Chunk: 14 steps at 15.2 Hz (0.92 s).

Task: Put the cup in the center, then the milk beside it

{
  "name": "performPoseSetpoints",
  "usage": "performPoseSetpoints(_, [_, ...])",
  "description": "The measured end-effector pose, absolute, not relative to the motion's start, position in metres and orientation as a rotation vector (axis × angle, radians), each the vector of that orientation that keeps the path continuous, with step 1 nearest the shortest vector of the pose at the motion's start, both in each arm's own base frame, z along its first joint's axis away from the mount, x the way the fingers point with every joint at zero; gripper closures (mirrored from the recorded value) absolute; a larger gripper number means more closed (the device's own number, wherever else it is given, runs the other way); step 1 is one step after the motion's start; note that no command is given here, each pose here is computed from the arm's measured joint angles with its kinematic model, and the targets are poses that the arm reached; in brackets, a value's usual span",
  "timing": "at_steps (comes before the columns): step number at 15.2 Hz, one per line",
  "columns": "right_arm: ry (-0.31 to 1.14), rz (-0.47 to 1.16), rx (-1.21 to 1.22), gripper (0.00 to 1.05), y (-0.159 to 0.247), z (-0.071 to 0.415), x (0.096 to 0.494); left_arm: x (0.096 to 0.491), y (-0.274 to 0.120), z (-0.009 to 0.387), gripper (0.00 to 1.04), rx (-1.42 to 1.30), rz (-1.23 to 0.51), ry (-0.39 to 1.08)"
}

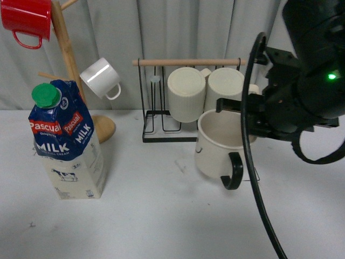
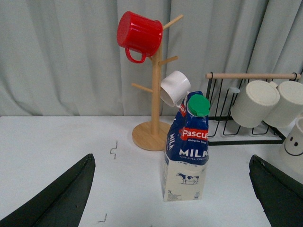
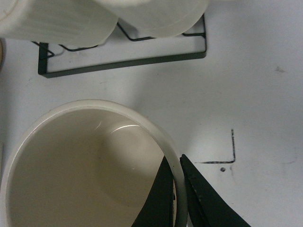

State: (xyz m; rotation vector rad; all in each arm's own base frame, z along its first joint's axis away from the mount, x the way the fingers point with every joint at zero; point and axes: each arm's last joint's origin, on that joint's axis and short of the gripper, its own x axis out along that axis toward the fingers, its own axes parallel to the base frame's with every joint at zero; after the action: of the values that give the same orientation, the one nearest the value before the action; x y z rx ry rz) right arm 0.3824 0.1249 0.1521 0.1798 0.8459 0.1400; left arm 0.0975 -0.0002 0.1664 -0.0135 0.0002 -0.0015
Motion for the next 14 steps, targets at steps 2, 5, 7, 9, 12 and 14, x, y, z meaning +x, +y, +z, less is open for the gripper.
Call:
performPoseSetpoints(2, [0.872,0.137,0.154,1.01,0.145,0.144,0.387,0.098,0.000,0.166,0.07,-0.014,-0.002,0.001])
performPoseSetpoints(5, [0.927,0.113,0.124,1.01,0.158,0.131,0.389,0.098,0.000,0.166,0.07,-0.014,-0.002,0.000])
performPoseSetpoints(7, [0.936,0.109,0.121,1.01,0.159,0.128,0.389,0.098,0.000,0.166,0.07,-0.014,-0.002,0.001])
performPoseSetpoints(9, [0.940,0.105,0.118,1.01,0.158,0.126,0.390,0.098,0.000,0.166,0.07,-0.014,-0.002,0.001])
performPoseSetpoints(12, [0.946,0.103,0.116,1.01,0.158,0.123,0.390,0.098,0.000,0.166,0.07,-0.014,-0.002,0.000])
performPoseSetpoints(14, [0.949,0.104,0.120,1.01,0.157,0.120,0.391,0.098,0.000,0.166,0.07,-0.014,-0.002,0.001])
